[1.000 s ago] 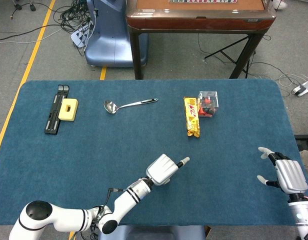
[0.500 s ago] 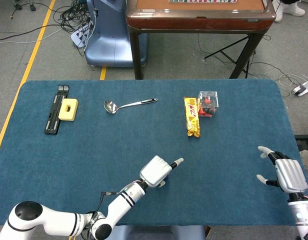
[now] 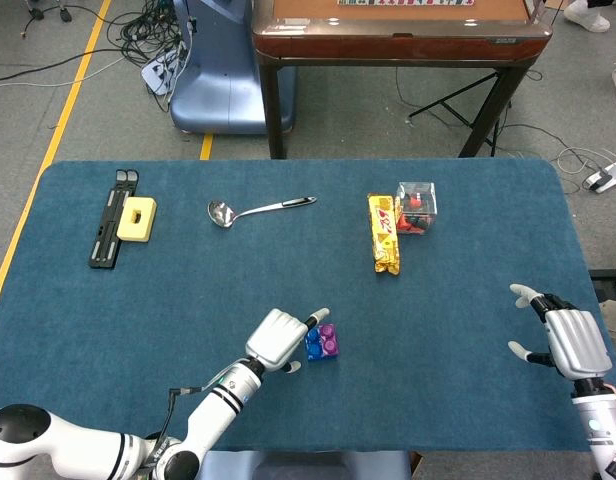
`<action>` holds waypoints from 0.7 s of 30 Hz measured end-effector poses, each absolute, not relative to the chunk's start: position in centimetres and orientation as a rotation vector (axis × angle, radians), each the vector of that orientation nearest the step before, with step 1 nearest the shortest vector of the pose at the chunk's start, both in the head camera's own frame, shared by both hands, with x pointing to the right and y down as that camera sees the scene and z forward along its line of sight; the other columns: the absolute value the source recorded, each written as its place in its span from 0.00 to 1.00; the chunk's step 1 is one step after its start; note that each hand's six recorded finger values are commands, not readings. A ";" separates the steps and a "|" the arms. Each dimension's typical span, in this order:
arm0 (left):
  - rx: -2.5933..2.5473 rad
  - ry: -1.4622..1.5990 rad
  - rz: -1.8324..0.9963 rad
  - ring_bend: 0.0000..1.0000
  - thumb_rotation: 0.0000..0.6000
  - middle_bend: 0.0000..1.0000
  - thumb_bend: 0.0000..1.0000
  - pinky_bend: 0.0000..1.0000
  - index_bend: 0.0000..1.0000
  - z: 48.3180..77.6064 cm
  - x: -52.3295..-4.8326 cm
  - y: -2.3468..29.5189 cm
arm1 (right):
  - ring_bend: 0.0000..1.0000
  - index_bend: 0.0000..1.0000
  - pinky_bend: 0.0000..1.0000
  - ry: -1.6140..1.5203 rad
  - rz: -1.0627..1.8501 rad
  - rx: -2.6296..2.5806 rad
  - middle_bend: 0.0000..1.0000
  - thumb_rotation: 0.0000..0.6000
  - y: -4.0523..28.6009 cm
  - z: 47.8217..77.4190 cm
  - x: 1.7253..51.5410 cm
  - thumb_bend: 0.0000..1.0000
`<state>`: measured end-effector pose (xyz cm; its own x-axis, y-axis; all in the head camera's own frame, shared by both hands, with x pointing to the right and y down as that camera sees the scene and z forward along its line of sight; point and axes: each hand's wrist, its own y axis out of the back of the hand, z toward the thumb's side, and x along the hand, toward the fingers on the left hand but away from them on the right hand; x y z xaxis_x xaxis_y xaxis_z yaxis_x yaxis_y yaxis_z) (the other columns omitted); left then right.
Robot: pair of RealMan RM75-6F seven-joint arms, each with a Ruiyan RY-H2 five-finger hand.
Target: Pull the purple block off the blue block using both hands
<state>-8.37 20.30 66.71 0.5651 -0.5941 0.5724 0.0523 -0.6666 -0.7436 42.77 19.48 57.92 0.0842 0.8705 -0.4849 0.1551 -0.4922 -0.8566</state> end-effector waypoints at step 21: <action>-2.252 0.420 -1.243 0.98 1.00 1.00 0.00 1.00 0.19 68.6 -6.8 21.1 | 0.32 0.24 0.46 -1.009 1.456 -1.746 0.37 1.00 19.4 58.0 42.4 0.00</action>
